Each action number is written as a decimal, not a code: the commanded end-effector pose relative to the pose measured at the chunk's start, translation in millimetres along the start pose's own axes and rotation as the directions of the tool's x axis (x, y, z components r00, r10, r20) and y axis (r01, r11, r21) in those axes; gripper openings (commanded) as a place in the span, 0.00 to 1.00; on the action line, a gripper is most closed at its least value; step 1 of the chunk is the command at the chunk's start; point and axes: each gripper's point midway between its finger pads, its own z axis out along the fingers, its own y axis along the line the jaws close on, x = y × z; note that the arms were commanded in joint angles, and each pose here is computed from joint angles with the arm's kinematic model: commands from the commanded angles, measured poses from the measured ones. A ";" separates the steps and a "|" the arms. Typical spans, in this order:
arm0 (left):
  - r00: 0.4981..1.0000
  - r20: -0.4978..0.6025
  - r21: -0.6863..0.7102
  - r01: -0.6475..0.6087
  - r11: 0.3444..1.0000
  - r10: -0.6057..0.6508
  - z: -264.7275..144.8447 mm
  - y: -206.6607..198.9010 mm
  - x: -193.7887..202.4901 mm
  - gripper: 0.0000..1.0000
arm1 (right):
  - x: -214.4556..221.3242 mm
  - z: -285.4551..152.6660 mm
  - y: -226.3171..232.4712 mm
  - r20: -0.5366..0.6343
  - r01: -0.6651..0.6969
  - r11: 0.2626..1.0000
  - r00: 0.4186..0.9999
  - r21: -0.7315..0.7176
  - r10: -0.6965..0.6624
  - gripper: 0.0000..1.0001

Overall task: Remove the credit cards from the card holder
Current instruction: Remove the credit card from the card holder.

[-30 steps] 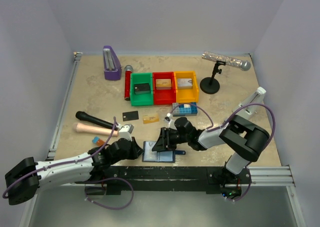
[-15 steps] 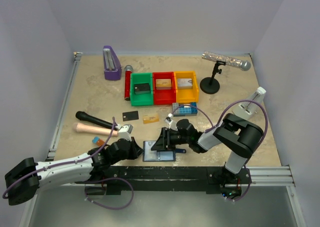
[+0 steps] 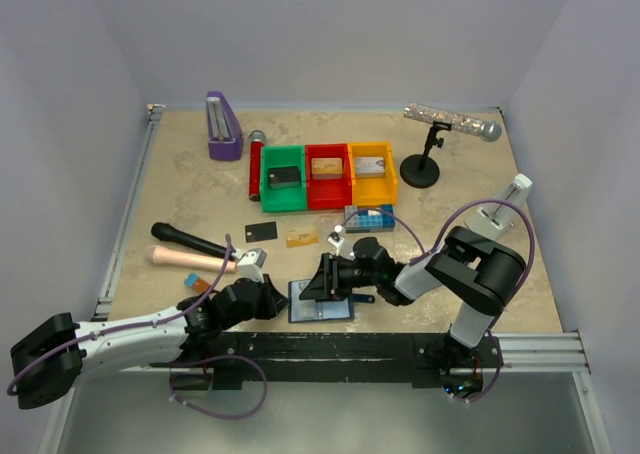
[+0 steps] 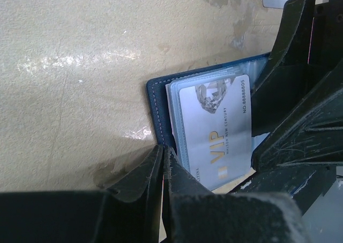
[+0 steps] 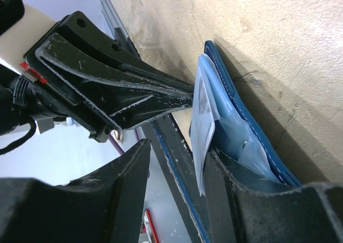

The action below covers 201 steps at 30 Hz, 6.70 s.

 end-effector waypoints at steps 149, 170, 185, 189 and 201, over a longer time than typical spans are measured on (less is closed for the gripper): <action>0.968 0.224 0.661 -0.065 0.748 -0.114 -86.6 -150.3 -76.7 0.75 | -24.4 -100.6 122.6 0.256 0.333 0.936 0.920 -0.113 -0.297 0.00; 0.974 0.209 0.744 -0.099 0.660 -0.090 -95.3 -162.5 -66.1 0.12 | -10.8 -89.8 148.7 0.229 0.351 0.912 0.925 -0.213 -0.303 0.00; 0.927 0.012 0.782 -0.242 0.575 0.374 -126.6 -179.6 -14.9 0.00 | 21.8 -150.6 153.5 -0.010 0.522 0.850 0.852 -0.067 -0.524 0.65; 0.892 -0.017 0.829 -0.240 0.505 0.452 -142.8 -188.7 -7.3 0.00 | 30.1 -156.2 155.1 -0.077 0.547 0.833 0.830 -0.080 -0.553 0.64; 0.793 -0.169 0.847 -0.187 0.497 0.586 -157.4 -197.2 3.4 0.00 | 37.7 -167.9 162.7 -0.128 0.591 0.802 0.792 -0.091 -0.598 0.57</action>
